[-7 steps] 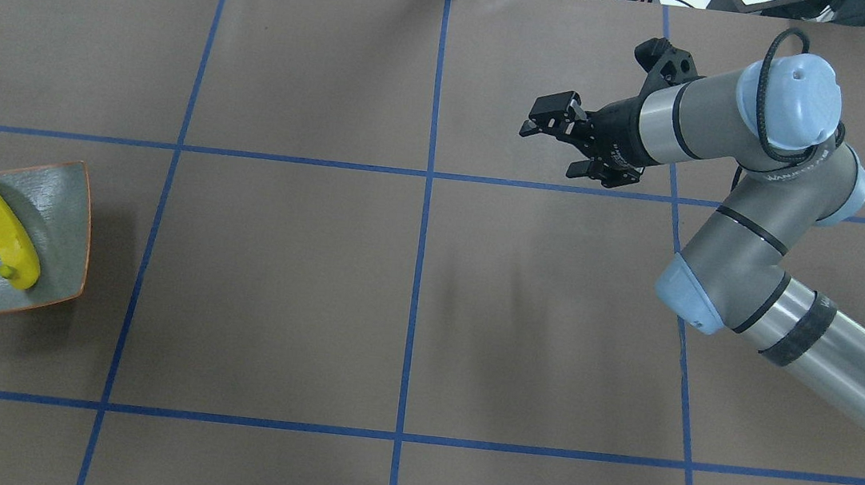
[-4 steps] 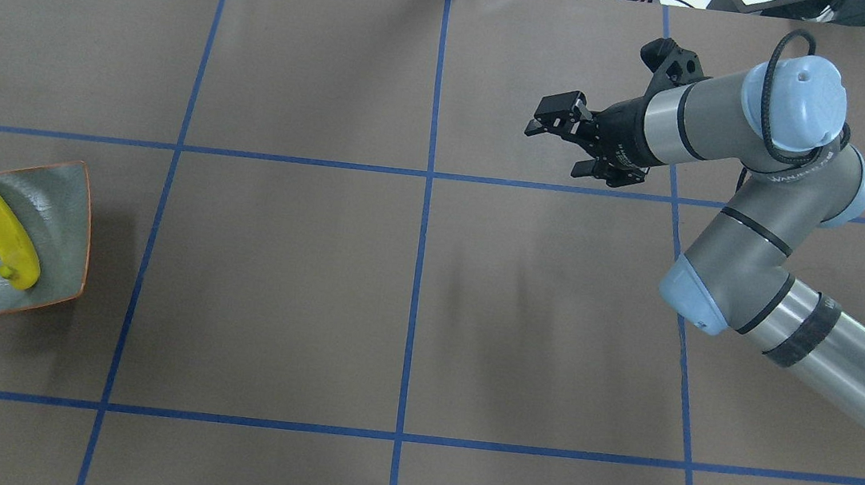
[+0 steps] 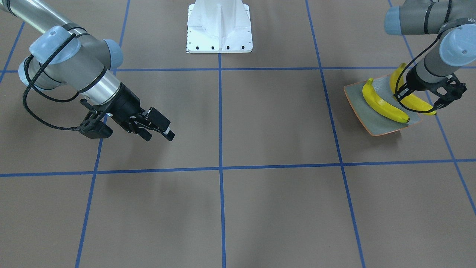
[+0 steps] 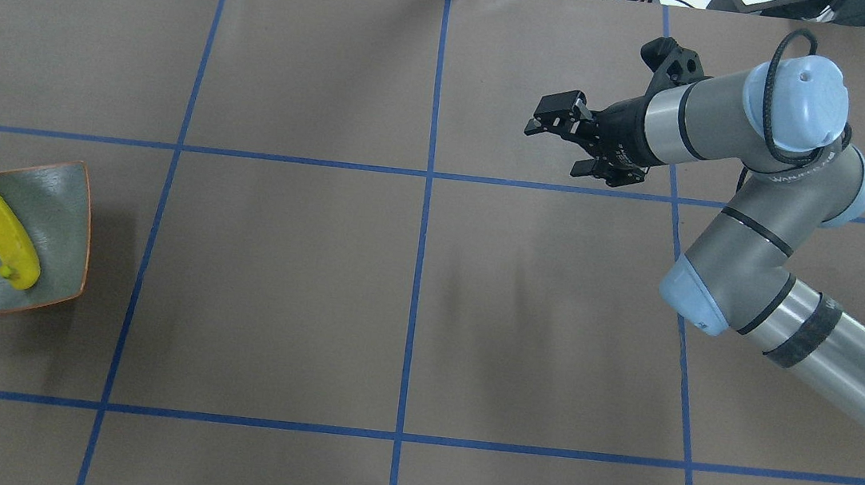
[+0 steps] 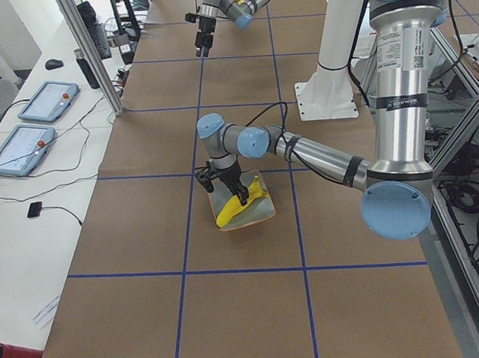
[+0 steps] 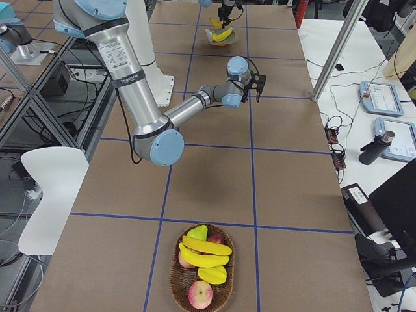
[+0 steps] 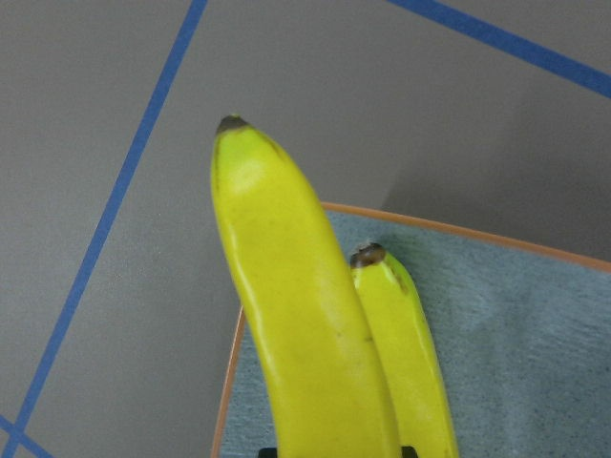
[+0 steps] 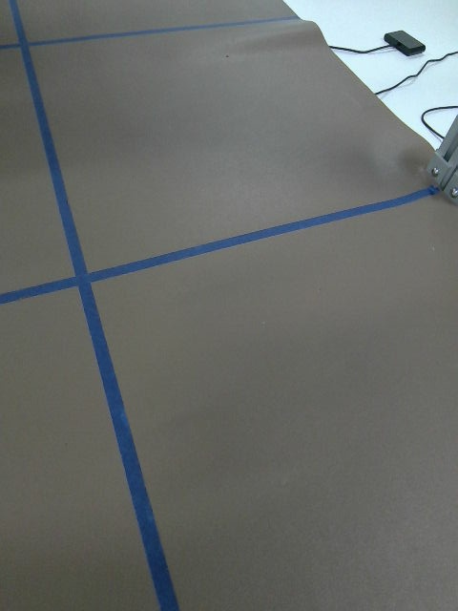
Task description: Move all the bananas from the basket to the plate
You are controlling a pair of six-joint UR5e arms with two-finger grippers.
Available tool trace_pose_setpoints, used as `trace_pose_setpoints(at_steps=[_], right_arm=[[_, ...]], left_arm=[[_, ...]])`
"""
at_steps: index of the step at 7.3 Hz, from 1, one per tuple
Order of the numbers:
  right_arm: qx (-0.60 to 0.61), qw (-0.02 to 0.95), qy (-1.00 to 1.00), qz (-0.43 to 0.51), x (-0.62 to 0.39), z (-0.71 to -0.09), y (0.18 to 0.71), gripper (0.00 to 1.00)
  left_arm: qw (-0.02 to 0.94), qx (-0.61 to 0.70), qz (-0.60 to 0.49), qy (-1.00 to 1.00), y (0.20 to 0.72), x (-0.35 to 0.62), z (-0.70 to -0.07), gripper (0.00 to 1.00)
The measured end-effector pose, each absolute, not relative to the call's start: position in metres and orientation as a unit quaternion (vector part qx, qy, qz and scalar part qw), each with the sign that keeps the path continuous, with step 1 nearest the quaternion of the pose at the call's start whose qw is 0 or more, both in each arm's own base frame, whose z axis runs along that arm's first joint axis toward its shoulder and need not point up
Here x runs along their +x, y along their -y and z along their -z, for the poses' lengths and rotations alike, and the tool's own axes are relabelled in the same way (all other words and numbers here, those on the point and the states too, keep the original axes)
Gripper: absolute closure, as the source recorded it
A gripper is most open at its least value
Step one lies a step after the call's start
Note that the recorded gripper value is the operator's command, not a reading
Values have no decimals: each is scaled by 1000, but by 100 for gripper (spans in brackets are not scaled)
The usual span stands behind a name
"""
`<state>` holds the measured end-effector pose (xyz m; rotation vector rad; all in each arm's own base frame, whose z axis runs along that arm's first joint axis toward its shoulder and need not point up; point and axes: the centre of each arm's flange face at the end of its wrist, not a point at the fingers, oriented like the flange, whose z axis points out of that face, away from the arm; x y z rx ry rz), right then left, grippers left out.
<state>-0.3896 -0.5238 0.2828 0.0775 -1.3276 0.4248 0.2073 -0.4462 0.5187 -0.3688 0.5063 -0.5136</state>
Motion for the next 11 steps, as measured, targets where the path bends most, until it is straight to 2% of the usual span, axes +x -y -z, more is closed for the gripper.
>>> trace_pose_setpoints(at_steps=[3,4,5,6,7,11], right_arm=[[36,765,612,-195,-389,-281,523,0],[36,766,612,-195,-389,-282,523,0],[36,766,612,-195,-389,-282,523,0],[36,765,613,-195,-389,-281,523,0],[37,764,614,-195,-388,-280,523,0],[39,761,618,-193,-383,-272,520,0]], left_arm=[[908,-197,287,-231,442,218,-524,100],[907,-201,294,-227,441,223,-527,95],[906,-205,296,-222,440,226,-532,83],[907,-208,295,-218,439,229,-537,62],[907,-209,293,-217,439,232,-538,2],[911,-201,279,-228,439,240,-523,0]])
